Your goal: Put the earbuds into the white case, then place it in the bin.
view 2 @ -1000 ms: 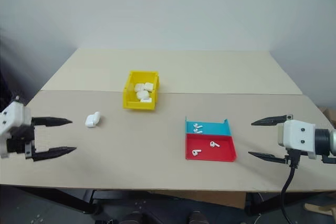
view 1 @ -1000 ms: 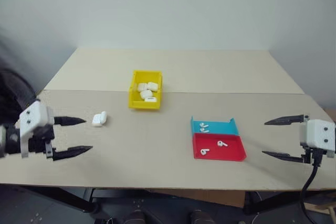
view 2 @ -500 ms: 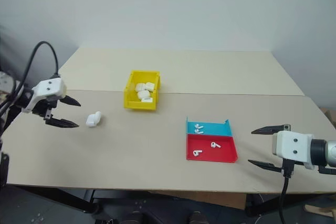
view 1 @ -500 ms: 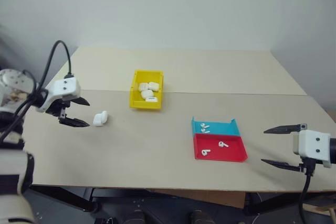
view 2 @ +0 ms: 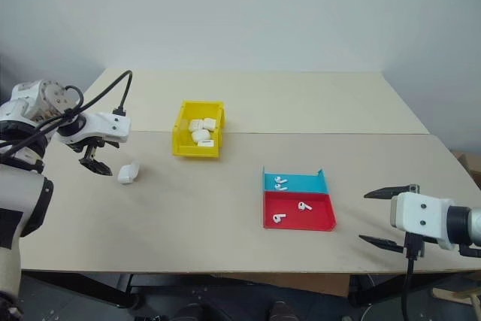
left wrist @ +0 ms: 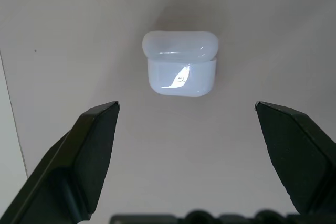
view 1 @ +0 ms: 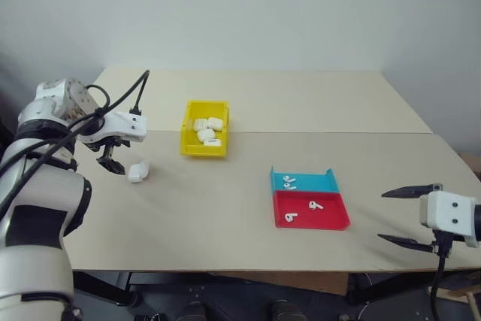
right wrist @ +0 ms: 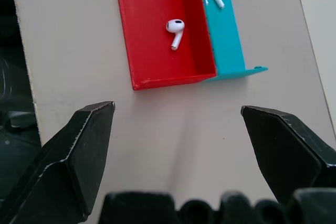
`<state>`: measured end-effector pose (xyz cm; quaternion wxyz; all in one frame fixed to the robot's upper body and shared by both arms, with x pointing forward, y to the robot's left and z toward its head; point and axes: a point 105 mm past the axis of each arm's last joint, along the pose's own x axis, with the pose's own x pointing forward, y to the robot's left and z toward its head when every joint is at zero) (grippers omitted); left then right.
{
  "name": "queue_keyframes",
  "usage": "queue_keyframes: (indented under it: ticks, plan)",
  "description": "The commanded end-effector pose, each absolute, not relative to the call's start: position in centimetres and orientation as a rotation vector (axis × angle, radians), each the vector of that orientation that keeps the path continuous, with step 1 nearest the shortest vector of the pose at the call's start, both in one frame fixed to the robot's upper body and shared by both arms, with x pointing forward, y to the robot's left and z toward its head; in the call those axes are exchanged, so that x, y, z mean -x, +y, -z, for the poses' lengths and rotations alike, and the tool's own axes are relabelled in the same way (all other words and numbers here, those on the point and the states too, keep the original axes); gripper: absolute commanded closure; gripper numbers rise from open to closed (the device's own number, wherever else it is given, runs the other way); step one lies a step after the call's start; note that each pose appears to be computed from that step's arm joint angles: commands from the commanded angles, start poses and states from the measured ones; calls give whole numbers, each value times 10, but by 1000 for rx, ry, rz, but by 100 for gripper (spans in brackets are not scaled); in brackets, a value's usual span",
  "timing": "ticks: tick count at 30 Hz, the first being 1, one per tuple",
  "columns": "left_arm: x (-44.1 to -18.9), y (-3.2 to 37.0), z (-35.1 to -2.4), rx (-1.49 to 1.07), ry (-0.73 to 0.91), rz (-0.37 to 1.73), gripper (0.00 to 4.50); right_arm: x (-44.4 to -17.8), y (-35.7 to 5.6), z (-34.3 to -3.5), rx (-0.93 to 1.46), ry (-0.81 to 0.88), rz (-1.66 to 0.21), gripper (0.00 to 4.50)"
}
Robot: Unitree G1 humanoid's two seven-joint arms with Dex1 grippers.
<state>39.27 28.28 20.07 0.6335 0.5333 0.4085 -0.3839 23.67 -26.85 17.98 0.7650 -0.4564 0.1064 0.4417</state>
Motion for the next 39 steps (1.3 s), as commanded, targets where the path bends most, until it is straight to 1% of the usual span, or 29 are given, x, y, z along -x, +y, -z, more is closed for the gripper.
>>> queue_keyframes:
  ticks: [1, 5, 8, 11, 15, 24, 33, 39]
  plan:
    - [-397, 285, -201, -1220, 933, 824, 0, -241, -268, -190, 1007, 210, -948, 4]
    - [-399, 280, -190, -1177, 928, 828, 0, -243, -268, -191, 1008, 205, -933, 4]
    - [-399, 284, -183, -1204, 960, 809, 0, -240, -268, -188, 1008, 215, -932, 4]
    - [-398, 284, -179, -1163, 962, 814, 0, -238, -267, -185, 1008, 215, -927, 4]
    - [-399, 288, -172, -1196, 976, 788, 0, -237, -267, -183, 1002, 219, -909, 4]
    - [-401, 286, -156, -1178, 961, 773, 0, -237, -266, -183, 1008, 218, -883, 4]
    - [-403, 278, -150, -1143, 940, 782, 0, -237, -265, -181, 1006, 224, -882, 4]
    - [-400, 279, -144, -1128, 976, 800, 0, -238, -266, -179, 1002, 232, -868, 4]
